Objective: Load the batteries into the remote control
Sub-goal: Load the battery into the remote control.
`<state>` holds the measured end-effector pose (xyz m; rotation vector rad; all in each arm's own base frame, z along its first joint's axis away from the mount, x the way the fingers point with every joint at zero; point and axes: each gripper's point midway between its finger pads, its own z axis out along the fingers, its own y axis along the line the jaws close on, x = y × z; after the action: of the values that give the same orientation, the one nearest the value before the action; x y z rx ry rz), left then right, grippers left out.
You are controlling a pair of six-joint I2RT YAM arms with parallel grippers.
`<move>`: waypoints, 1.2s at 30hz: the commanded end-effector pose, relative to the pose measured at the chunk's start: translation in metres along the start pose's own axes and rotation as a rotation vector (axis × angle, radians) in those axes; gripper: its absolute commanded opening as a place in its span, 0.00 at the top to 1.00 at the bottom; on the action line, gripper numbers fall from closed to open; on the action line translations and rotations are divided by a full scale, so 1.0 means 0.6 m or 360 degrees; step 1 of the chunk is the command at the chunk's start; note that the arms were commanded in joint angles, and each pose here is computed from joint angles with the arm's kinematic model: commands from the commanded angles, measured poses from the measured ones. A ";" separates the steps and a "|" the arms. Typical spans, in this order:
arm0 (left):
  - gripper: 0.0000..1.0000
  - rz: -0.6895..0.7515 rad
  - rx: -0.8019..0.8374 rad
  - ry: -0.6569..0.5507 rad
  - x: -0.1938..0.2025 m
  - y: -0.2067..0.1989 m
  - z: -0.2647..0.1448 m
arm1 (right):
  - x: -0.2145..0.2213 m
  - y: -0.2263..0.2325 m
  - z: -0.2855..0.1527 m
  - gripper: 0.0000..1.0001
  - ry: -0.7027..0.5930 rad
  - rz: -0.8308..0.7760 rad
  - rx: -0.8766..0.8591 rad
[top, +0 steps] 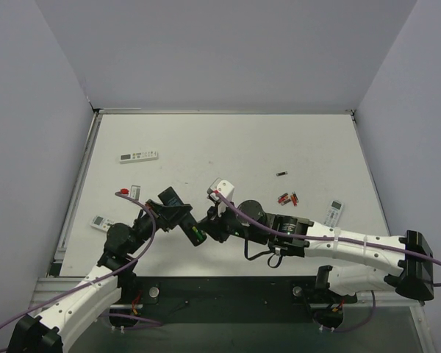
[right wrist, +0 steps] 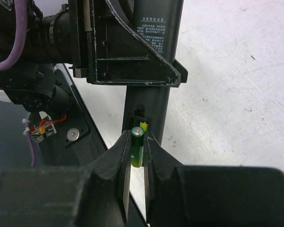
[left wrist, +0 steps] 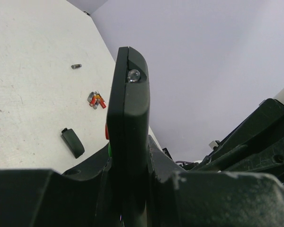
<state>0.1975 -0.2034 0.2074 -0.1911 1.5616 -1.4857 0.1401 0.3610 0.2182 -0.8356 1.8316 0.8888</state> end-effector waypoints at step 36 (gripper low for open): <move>1.00 -0.0073 0.0242 -0.0198 -0.051 -0.076 0.001 | 0.025 0.018 0.057 0.80 0.0013 -0.0157 0.0058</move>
<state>0.2015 -0.1983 0.2214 -0.2655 1.5012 -1.5211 0.1374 0.3907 0.1943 -0.8978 1.7918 0.8246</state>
